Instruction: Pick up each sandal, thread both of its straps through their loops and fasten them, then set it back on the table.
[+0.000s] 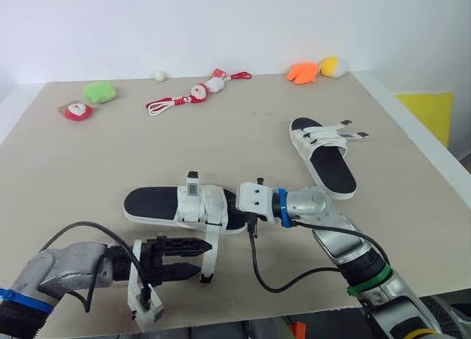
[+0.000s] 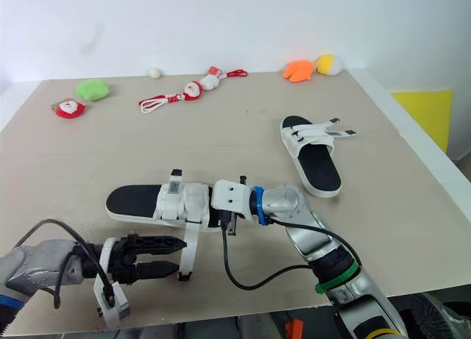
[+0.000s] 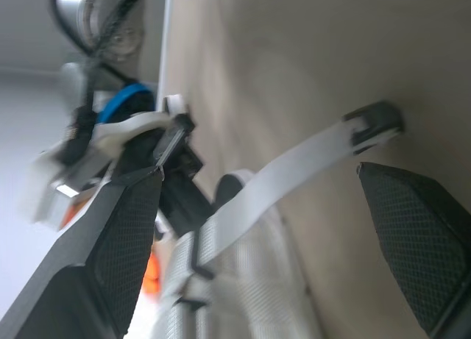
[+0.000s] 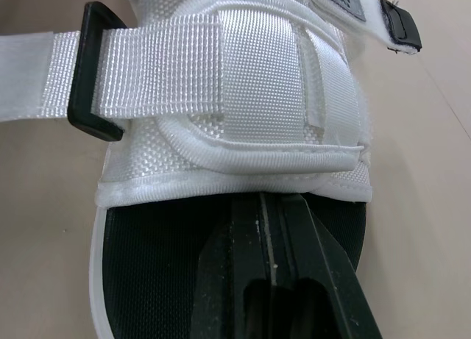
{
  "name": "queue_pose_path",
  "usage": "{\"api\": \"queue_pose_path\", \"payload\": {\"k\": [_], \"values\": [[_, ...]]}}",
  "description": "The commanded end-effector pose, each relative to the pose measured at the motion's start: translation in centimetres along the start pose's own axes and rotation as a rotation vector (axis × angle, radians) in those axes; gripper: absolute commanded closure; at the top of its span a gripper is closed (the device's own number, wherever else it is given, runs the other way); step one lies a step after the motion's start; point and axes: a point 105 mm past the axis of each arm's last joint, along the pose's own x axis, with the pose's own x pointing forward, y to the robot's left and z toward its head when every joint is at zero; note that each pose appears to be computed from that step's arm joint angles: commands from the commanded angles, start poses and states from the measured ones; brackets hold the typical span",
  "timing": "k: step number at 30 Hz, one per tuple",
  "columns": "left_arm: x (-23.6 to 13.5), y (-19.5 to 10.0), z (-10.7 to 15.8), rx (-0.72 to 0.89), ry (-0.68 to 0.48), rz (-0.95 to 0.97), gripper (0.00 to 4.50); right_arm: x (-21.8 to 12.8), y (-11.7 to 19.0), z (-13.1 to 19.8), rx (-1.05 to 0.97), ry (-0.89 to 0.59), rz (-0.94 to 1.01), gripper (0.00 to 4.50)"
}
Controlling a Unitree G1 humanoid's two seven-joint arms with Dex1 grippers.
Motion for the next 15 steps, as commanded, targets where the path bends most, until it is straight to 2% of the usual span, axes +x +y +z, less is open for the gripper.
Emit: {"api": "queue_pose_path", "payload": {"k": [1,11,15], "values": [[0.6,-0.1,0.2,-0.003,-0.024,-0.012,0.11,0.1,1.2,-1.5,0.040,0.053,0.036,4.50],[1.9,-1.0,0.8,-0.020,-0.067,-0.023,0.11,0.0,1.0,-1.6,0.042,0.061,0.024,4.50],[2.3,-1.1,0.8,-0.024,-0.071,-0.024,1.37,-0.1,1.0,-1.6,0.040,0.062,0.021,4.50]]}}
